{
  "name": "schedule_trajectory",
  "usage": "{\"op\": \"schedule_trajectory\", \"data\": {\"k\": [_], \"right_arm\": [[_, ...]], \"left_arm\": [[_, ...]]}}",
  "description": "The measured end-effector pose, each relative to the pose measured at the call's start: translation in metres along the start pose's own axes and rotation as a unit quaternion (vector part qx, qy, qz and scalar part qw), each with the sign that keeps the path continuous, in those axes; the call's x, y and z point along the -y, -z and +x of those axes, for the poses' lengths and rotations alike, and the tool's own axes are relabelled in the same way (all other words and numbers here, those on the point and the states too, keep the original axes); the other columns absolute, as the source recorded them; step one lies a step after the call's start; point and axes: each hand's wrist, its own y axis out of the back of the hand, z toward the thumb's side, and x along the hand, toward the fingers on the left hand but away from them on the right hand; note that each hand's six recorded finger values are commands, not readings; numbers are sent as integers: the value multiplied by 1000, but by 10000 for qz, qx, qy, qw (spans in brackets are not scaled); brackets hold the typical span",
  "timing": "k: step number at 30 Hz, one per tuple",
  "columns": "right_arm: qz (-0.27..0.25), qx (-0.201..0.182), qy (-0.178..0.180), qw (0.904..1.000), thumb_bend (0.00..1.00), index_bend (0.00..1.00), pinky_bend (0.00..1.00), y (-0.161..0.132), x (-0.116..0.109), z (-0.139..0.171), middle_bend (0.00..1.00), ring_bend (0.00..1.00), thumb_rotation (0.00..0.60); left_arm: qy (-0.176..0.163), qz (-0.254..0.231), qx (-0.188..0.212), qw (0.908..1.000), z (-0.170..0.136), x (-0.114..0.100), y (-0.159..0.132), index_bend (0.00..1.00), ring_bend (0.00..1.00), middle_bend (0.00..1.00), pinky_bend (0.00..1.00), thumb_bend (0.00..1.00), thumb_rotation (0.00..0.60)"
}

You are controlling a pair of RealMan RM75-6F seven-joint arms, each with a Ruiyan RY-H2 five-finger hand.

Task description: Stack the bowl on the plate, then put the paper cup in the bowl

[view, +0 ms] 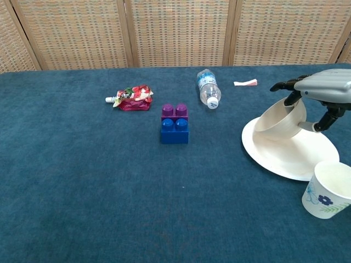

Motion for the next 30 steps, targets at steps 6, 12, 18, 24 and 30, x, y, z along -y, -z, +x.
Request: {"op": "schedule_trajectory", "data": {"k": [6,12,18,24,30], "right_arm": [[-156,100,-12,9998,542,628,0,2,3,-4,0,0,600],[-378,53,1,9993,531,578,0,-1,4,-2,0,0,600],[-130,-93,-144,9998,492,269,0,0,11,6,0,0,600],[271,-95,-361,9989,492,191,0,5,14,17,0,0,600],[441,11,-495,9978,492,190,0,11,16,28,0,0,600]], "left_arm": [[8,19,2,10000,0,1,-1,0,0,0,0,0,600],[20,41,-13,10000,0,3,-1,0,0,0,0,0,600],[23,43,-9,10000,0,3,-2,0,0,0,0,0,600],[22,25,4,10000,-1,3,-2,0,0,0,0,0,600],[0,-9,24,10000,-3,1,-2,0,0,0,0,0,600]]}}
